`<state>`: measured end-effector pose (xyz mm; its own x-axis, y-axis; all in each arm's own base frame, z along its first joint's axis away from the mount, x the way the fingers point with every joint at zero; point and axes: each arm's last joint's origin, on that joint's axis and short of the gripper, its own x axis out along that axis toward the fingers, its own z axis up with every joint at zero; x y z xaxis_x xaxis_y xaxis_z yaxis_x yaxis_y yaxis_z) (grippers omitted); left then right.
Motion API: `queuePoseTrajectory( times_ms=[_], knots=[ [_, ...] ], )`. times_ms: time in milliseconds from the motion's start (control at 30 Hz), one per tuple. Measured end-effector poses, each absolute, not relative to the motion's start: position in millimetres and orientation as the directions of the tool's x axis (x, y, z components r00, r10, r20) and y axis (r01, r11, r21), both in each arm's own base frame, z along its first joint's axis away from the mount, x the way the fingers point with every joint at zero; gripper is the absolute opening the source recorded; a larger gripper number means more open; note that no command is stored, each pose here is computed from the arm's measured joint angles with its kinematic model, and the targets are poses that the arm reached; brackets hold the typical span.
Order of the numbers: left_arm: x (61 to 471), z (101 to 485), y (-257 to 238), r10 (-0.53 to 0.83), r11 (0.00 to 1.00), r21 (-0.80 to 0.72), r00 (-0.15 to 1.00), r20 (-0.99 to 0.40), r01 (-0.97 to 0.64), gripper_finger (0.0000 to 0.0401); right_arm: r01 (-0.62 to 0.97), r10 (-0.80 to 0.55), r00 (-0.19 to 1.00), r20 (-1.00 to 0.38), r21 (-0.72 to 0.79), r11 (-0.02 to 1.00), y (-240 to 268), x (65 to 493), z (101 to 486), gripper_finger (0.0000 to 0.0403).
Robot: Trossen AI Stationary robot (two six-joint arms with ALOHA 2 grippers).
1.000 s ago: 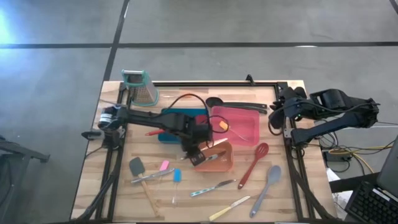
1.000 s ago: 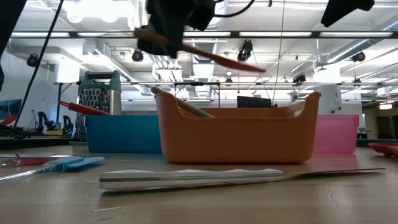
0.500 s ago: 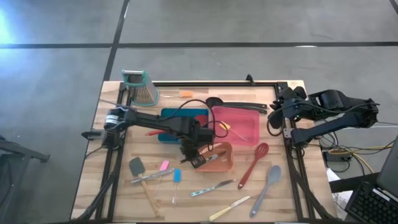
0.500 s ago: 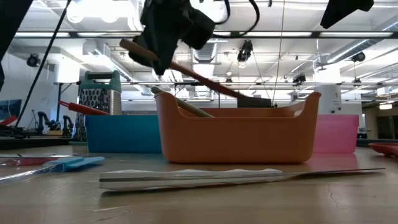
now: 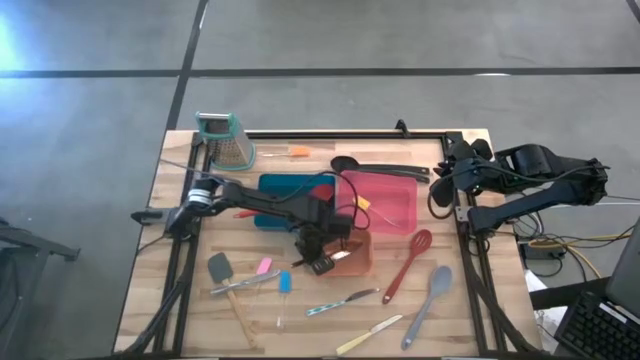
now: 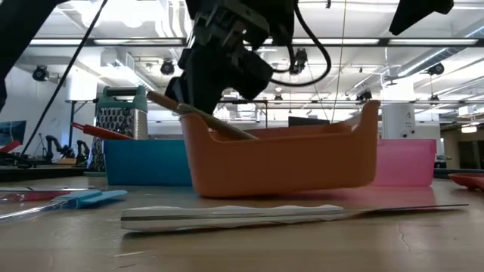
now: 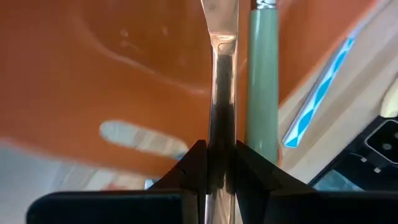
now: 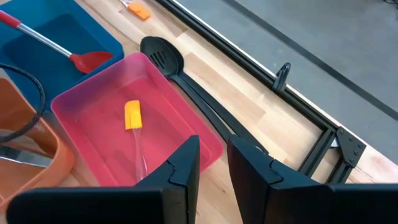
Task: Pick & Place Kitchen Items
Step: Put the gold knife into the orange bin, then put the orange spatula into the red bin
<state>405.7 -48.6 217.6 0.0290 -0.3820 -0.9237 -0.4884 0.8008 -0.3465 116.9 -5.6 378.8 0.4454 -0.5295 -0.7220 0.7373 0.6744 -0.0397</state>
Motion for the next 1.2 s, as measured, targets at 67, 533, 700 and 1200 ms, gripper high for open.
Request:
queuePoseTrajectory(
  times_ms=[67,533,700,1200],
  knots=[
    [406.2,215.9,-48.7,-0.382,0.801,-0.345,0.025,-0.924,-0.49,0.0054,0.737,-0.53,0.445,-0.722,-0.04,0.674,-5.6,116.9,378.8,0.0073],
    [413.8,232.8,-34.6,-0.52,0.739,-0.495,0.08,-0.85,-0.458,0.0224,0.737,-0.529,0.444,-0.723,-0.041,0.674,-5.6,116.8,378.7,0.0089],
    [418.3,260.0,-24.6,-0.518,0.732,-0.53,0.155,-0.841,-0.427,0.0232,0.737,-0.53,0.439,-0.726,-0.047,0.675,-5.7,116.3,378.4,0.0079],
    [366.5,438.2,-11.3,-0.209,0.823,-0.5,0.674,-0.709,-0.27,0.0231,0.736,-0.531,0.423,-0.734,-0.063,0.674,-5.6,117.0,372.4,0.0079]
  ],
)
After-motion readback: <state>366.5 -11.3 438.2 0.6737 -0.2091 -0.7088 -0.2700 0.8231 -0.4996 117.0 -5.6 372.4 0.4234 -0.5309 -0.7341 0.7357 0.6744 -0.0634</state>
